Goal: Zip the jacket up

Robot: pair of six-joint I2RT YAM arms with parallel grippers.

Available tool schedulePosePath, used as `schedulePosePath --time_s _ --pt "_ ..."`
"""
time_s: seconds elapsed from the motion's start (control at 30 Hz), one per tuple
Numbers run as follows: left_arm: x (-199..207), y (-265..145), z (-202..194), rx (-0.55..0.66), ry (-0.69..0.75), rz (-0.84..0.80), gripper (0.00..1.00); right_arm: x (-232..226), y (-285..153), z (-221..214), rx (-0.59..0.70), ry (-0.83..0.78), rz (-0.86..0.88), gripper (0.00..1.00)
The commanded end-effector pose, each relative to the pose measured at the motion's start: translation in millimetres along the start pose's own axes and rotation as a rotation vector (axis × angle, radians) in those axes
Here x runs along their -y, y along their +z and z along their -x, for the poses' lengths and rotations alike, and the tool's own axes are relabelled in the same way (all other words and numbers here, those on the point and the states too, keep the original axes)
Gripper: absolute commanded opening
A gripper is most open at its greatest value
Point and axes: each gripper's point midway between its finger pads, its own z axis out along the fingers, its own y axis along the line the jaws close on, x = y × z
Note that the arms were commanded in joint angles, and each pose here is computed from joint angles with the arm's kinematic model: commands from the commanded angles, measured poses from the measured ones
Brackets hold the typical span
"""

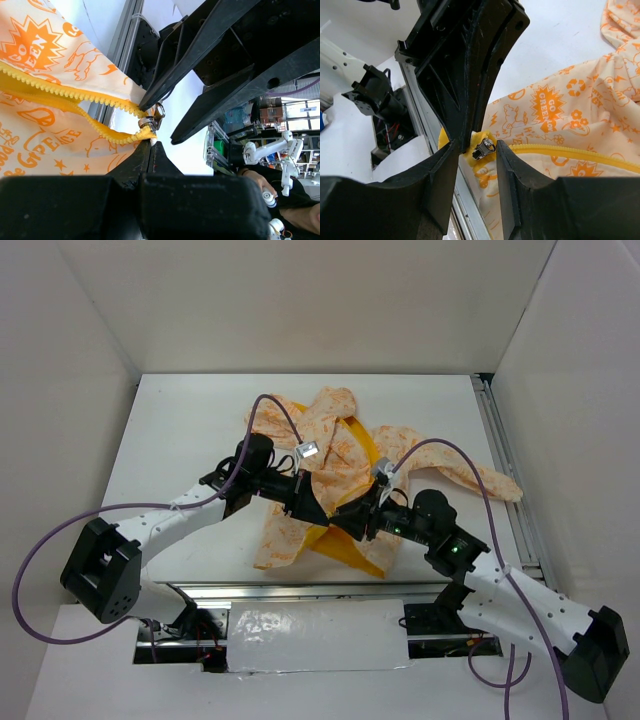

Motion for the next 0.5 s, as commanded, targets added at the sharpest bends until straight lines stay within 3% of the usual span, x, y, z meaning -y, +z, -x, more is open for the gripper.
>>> schedulePosePath --time_s 0.0,0.23,0.47 --pt "25.5 -3.4 12.4 0.013 0.116 -0.066 0.00 -6.7 -1.2 18.3 0.072 -0.023 0.017 0.43" --pt "26.6 -2.4 11.6 0.006 0.121 -0.076 0.00 -9.8 1.8 17.9 0.053 -0.031 0.038 0.42" --pt "25.4 -1.8 12.4 0.007 0.119 -0.072 0.00 -11.6 1.5 18.0 0.056 -0.033 0.049 0.35"
